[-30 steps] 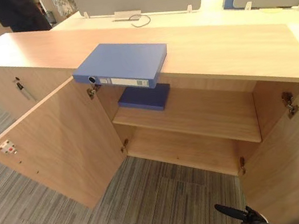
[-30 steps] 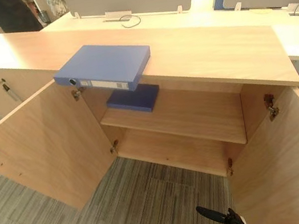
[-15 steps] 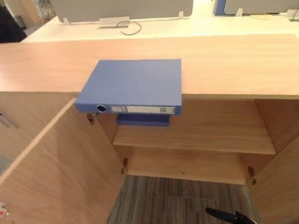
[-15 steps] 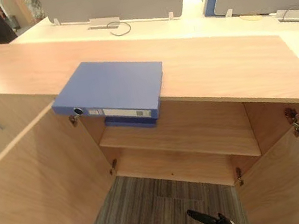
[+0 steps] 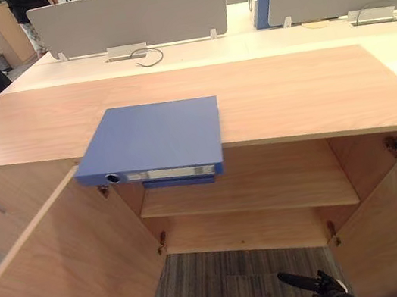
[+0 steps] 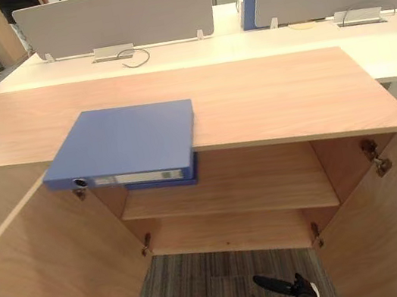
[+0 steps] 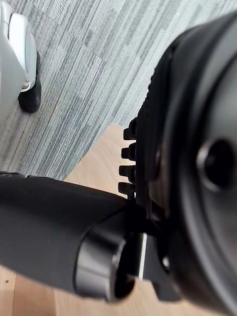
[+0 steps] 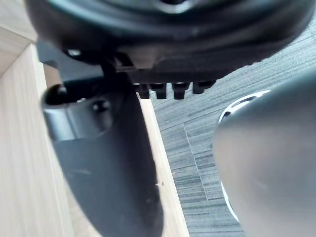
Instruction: Walk over to the cabinet, pick up the folder, carry it to the office cabinet, place the folder inside the office cabinet, then close the office cabinet door
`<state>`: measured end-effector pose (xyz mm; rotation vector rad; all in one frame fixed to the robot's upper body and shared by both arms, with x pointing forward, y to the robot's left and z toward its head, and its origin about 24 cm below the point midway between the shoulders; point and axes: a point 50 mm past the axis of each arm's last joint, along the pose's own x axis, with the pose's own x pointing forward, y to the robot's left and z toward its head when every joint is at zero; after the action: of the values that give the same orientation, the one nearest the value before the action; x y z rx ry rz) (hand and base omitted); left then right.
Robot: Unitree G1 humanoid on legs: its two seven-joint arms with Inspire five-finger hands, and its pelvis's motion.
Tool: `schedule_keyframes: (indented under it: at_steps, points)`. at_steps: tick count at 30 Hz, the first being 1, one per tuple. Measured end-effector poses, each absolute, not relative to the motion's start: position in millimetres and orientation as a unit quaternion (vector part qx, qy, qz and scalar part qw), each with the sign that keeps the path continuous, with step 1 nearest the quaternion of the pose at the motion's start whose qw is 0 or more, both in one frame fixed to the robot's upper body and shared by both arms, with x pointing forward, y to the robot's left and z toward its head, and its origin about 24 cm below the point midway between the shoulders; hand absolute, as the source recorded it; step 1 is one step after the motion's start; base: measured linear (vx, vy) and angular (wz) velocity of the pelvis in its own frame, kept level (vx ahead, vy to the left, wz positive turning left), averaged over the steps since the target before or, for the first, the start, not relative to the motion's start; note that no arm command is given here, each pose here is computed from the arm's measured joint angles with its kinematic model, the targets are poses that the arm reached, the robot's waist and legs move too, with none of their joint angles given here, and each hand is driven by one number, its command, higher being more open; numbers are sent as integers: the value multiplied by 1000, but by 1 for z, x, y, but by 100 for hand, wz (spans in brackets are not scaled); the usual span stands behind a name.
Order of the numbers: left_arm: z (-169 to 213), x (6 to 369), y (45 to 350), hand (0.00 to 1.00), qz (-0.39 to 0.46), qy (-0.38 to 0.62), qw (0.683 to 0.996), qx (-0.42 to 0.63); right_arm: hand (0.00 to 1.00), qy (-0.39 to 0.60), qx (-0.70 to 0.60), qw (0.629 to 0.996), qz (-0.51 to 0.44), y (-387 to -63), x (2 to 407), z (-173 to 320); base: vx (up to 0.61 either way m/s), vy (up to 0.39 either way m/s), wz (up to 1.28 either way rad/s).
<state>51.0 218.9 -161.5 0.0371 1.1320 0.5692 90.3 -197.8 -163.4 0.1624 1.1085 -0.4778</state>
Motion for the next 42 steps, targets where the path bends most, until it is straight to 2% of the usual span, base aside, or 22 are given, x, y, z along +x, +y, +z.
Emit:
schedule_keyframes:
  at_steps: [6,13,16,21,25,33,38,42]
  points:
    - [-157,64,221,100,301,501,812,-6,100,520,70,821,-226,-197,93,-163,113,-232,16]
    - [-156,67,213,100,338,462,807,-142,100,521,66,821,-223,-202,92,-162,82,31,1]
    - [-152,73,217,100,330,439,817,-174,100,528,90,816,-216,-193,89,-164,101,106,5]
    - [-137,91,203,100,268,384,860,-204,100,533,92,816,-206,-195,86,-165,48,85,2]
    - [-116,106,207,100,270,316,878,-238,100,535,85,819,-189,-190,88,-165,-1,33,0]
    - [-78,118,209,100,278,231,910,-205,100,535,46,829,-154,-187,92,-164,-40,20,11]
    - [-48,127,211,100,288,181,934,-112,100,535,27,832,-146,-187,88,-164,-41,-8,30]
    - [-26,128,216,100,313,144,938,-42,100,539,22,828,-154,-187,85,-164,-4,-19,18]
